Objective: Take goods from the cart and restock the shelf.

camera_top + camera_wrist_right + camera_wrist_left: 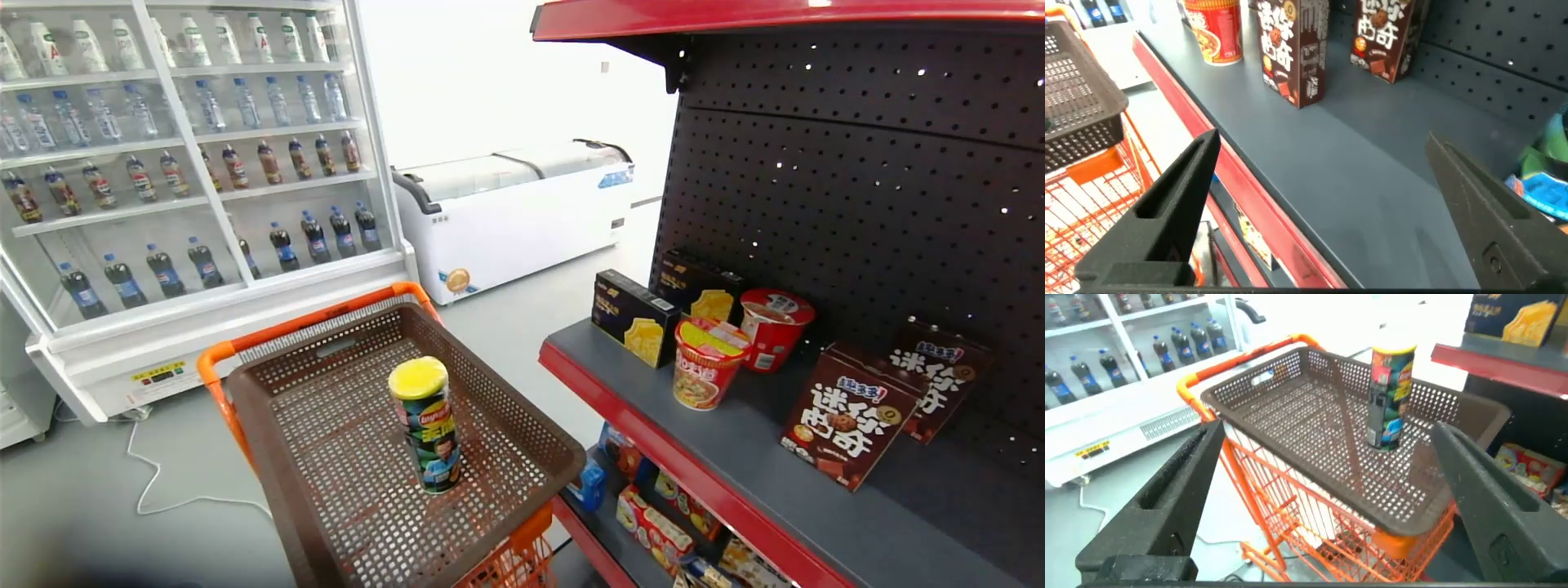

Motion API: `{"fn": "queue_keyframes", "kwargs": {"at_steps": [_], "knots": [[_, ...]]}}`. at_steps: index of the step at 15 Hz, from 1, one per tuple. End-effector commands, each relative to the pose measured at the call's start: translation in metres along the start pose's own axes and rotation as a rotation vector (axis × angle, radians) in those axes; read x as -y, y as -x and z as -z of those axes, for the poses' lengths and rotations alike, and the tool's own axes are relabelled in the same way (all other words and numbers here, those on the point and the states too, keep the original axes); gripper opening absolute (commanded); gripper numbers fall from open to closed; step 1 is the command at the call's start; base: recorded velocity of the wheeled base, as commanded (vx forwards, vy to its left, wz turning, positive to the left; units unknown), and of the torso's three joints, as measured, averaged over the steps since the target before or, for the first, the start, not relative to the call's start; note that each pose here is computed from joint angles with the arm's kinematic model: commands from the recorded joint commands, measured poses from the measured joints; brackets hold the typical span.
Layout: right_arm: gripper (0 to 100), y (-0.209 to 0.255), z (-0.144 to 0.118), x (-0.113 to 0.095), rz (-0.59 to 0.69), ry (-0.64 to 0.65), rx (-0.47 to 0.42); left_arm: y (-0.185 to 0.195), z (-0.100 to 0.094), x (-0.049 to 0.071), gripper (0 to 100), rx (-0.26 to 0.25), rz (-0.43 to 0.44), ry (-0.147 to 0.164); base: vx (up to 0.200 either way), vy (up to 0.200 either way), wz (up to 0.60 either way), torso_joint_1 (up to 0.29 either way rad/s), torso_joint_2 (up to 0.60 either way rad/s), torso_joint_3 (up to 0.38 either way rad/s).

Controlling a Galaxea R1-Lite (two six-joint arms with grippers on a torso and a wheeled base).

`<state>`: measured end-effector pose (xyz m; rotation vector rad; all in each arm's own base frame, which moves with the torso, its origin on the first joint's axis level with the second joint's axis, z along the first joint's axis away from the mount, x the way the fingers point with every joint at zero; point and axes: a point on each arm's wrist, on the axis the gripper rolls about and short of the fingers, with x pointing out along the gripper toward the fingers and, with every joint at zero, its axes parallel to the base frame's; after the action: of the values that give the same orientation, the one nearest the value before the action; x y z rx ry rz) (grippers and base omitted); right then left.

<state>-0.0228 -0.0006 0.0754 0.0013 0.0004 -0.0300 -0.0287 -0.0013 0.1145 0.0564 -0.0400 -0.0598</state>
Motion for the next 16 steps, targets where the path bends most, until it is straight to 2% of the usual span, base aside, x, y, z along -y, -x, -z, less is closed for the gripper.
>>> {"fn": "queue_keyframes", "kwargs": {"at_steps": [1, 2, 3, 5, 6, 7, 8, 9, 10, 11, 12, 16], "knots": [[100, 0.0, 0.0, 0.0, -0.001, 0.0, -0.001, -0.061, -0.099, -0.009, 100, -0.179, 0.001, 0.017, 0.0, 0.0, 0.0, 0.0, 0.0, 0.0], [100, 0.0, 0.0, 0.0, -0.001, 0.0, -0.001, -0.061, -0.099, -0.009, 100, -0.179, 0.001, 0.017, 0.0, 0.0, 0.0, 0.0, 0.0, 0.0], [100, 0.0, 0.0, 0.0, -0.001, 0.0, -0.001, -0.132, -0.123, -0.015, 100, -0.291, 0.002, 0.054, 0.0, 0.0, 0.0, 0.0, 0.0, 0.0], [100, 0.0, 0.0, 0.0, -0.001, 0.0, -0.001, -0.158, -0.127, -0.014, 100, -0.313, 0.034, 0.05, 0.0, 0.0, 0.0, 0.0, 0.0, 0.0], [100, 0.0, 0.0, 0.0, -0.001, 0.0, -0.001, -0.17, -0.116, -0.011, 100, -0.376, 0.068, 0.053, 0.0, 0.0, 0.0, 0.0, 0.0, 0.0], [100, 0.0, 0.0, 0.0, -0.001, 0.0, -0.001, -0.181, -0.097, -0.008, 100, -0.459, 0.148, 0.067, 0.0, 0.0, 0.0, 0.0, 0.0, 0.0], [100, 0.0, 0.0, 0.0, -0.001, 0.0, -0.001, -0.187, -0.087, -0.007, 100, -0.489, 0.199, 0.077, 0.0, 0.0, 0.0, 0.0, 0.0, 0.0], [100, 0.0, 0.0, 0.0, -0.001, 0.0, -0.001, -0.2, -0.067, -0.004, 100, -0.495, 0.281, 0.078, 0.0, 0.0, 0.0, 0.0, 0.0, 0.0], [100, 0.0, 0.0, 0.0, -0.001, 0.0, -0.001, -0.205, -0.061, -0.003, 100, -0.493, 0.301, 0.068, 0.0, 0.0, 0.0, 0.0, 0.0, 0.0], [100, 0.0, 0.0, 0.0, -0.001, 0.0, -0.001, -0.213, -0.049, -0.002, 100, -0.492, 0.324, 0.01, 0.0, 0.0, 0.0, 0.0, 0.0, 0.0], [100, 0.0, 0.0, 0.0, -0.001, 0.0, -0.001, -0.217, -0.045, -0.003, 100, -0.499, 0.326, -0.029, 0.0, 0.0, 0.0, 0.0, 0.0, 0.0], [100, 0.0, 0.0, 0.0, -0.001, 0.0, -0.001, -0.24, -0.012, 0.0, 100, -0.602, 0.35, -0.018, 0.0, 0.0, 0.0, 0.0, 0.0, 0.0]]}}
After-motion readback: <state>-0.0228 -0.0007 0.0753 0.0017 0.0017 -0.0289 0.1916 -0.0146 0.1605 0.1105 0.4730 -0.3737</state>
